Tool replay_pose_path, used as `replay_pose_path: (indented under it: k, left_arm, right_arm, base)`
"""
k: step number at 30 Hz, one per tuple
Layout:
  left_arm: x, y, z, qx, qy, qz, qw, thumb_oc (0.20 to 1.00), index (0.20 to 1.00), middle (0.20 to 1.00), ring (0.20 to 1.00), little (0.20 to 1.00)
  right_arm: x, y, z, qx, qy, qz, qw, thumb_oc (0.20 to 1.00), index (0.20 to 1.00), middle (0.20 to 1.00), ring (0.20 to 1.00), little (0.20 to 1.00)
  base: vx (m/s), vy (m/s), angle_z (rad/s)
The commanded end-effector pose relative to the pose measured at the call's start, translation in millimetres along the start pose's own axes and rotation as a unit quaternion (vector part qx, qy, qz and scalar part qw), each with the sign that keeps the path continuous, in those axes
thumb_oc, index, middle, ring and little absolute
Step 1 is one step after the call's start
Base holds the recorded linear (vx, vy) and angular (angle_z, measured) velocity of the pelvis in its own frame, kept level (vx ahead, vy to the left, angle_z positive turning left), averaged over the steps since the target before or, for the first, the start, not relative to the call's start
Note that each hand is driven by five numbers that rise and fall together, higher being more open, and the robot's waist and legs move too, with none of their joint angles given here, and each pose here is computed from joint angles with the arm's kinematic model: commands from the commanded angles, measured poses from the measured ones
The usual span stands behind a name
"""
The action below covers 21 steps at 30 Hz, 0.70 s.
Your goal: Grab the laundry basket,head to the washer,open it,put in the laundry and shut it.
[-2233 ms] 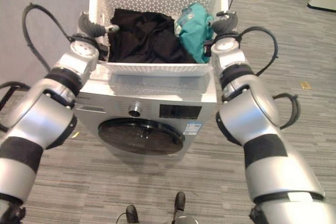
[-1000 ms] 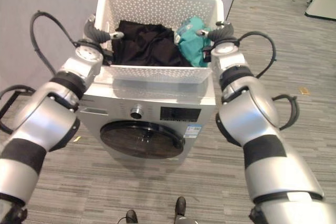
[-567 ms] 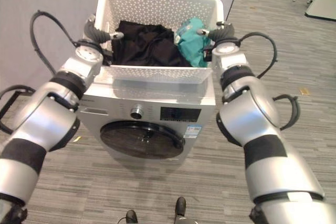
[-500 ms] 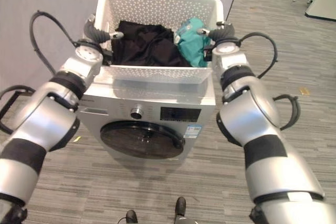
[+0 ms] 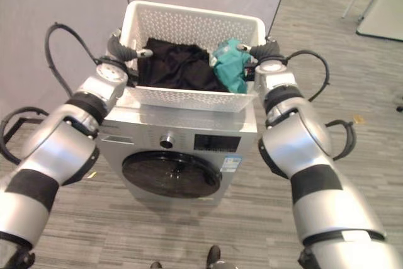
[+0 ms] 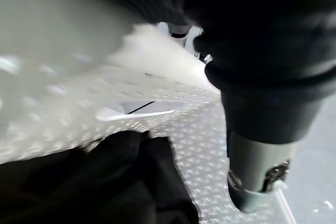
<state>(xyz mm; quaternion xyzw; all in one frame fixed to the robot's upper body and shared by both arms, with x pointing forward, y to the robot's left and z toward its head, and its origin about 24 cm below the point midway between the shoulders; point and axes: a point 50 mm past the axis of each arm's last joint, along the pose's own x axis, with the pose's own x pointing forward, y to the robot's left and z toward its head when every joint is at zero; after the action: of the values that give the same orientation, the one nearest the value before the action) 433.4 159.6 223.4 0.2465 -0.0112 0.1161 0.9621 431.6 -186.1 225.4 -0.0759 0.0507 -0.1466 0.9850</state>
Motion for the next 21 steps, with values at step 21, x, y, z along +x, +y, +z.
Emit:
replay_pose_path:
  k: [21]
  left_arm:
    - [-40.4,-41.0,164.9,-0.018,-0.265,-0.089,0.960,1.000,1.000,1.000,1.000,1.000]
  right_arm:
    - [-33.5,71.6,87.0,0.094,-0.130,0.142,0.977,1.000,1.000,1.000,1.000,1.000]
  base:
    - [0.19,0.182,-0.13]
